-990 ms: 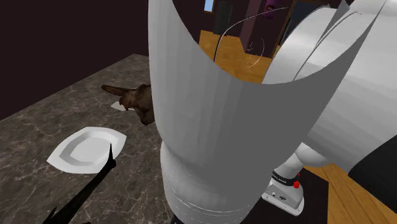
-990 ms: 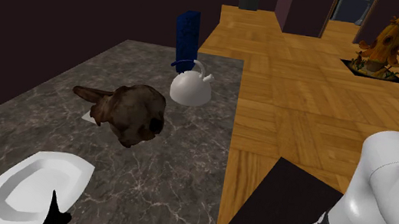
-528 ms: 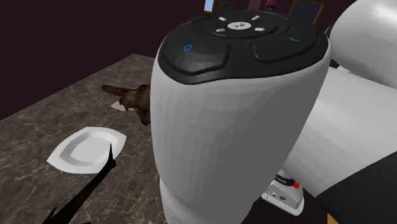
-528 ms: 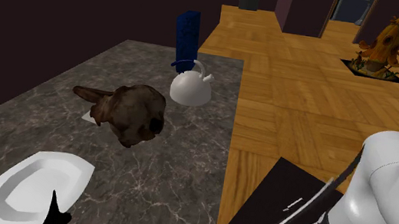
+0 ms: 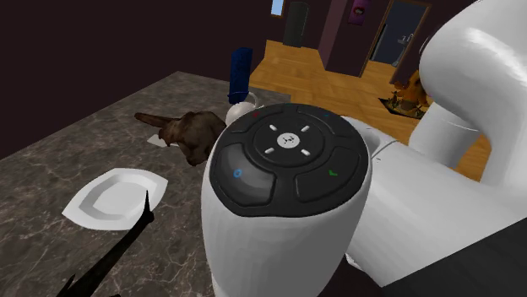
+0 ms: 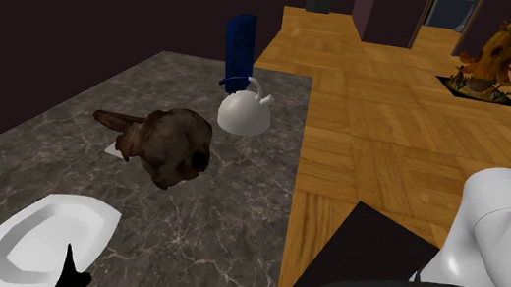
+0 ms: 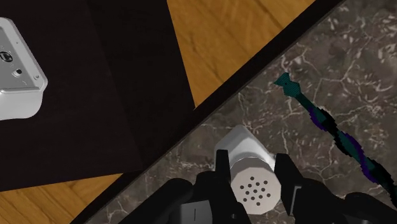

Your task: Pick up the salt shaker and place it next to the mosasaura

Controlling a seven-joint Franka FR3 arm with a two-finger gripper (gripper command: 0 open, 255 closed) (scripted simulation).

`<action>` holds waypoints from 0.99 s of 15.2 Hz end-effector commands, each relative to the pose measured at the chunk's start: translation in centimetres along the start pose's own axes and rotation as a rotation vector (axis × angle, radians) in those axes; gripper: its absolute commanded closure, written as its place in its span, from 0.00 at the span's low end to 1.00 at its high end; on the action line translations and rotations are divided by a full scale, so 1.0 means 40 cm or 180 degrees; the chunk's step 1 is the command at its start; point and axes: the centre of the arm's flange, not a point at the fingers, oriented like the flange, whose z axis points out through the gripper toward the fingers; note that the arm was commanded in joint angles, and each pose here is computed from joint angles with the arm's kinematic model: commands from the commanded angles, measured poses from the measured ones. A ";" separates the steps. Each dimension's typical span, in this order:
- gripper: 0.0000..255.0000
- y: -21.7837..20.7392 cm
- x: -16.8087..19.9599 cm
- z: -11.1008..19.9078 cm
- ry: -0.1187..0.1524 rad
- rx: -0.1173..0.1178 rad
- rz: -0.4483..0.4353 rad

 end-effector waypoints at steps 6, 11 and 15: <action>1.00 -0.011 -0.001 0.092 0.0000 0.0001 -0.0001; 1.00 -0.018 -0.002 0.163 0.0000 0.0001 -0.0001; 1.00 -0.018 -0.002 0.163 0.0000 0.0001 -0.0001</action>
